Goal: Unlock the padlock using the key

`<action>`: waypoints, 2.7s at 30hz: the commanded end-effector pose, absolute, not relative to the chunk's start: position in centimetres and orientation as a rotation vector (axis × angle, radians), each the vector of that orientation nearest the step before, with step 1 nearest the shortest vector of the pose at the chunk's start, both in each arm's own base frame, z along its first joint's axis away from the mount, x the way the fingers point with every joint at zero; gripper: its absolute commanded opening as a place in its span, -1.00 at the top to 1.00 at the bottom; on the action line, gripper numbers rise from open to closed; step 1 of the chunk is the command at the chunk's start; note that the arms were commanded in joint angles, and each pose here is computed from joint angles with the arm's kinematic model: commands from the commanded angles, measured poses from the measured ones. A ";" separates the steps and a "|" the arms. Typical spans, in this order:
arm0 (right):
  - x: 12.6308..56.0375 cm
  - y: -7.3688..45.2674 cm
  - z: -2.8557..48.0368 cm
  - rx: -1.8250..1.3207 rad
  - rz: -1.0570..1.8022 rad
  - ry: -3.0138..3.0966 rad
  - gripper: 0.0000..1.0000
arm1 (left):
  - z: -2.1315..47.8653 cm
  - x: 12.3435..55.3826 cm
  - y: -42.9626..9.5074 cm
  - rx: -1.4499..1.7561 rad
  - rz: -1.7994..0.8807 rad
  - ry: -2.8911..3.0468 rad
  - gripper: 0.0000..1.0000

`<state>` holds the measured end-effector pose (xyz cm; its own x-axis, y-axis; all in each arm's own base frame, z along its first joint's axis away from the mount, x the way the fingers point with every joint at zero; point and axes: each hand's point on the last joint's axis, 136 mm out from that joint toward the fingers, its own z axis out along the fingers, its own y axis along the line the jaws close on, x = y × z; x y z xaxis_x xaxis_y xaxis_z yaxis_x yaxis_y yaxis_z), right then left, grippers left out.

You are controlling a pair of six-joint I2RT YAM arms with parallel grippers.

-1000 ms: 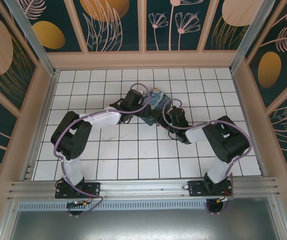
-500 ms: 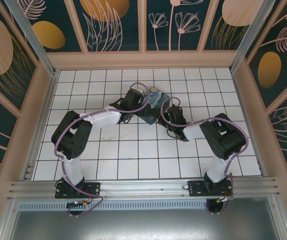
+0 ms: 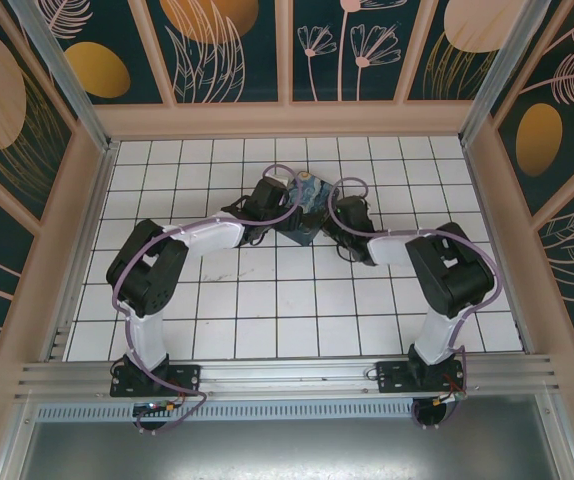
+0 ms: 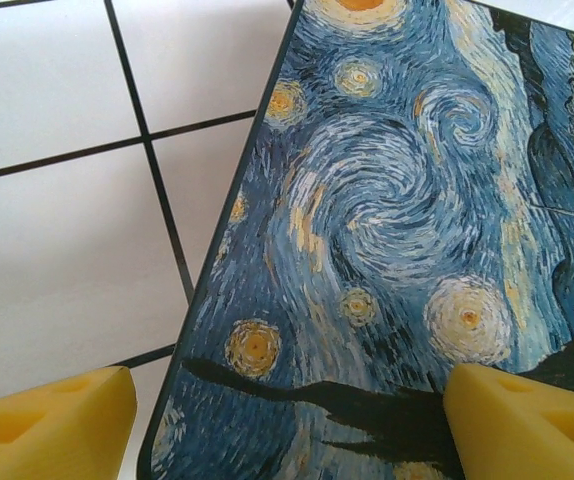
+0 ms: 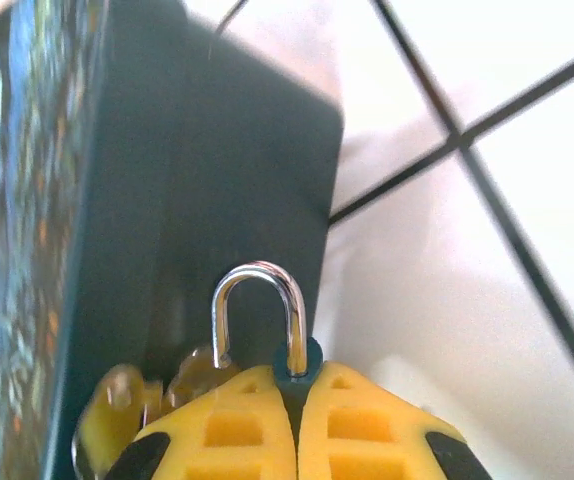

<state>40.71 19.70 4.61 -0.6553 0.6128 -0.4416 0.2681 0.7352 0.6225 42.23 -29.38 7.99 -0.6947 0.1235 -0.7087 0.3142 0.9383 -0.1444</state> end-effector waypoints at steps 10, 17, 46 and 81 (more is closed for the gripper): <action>38.1 17.6 5.9 0.695 0.651 2.274 1.00 | -0.5 36.6 -25.2 0.450 -0.110 2.666 -0.68; 31.9 22.2 7.6 0.468 0.775 2.342 1.00 | 4.1 38.0 -26.6 0.426 -0.185 2.583 -0.90; 21.9 27.3 4.1 0.324 1.053 2.463 0.07 | 25.0 35.1 -20.9 -0.002 -0.575 2.131 -0.97; 36.9 -4.0 15.2 0.470 -0.161 1.720 -0.97 | 18.0 38.1 3.8 -0.328 0.256 1.691 -0.98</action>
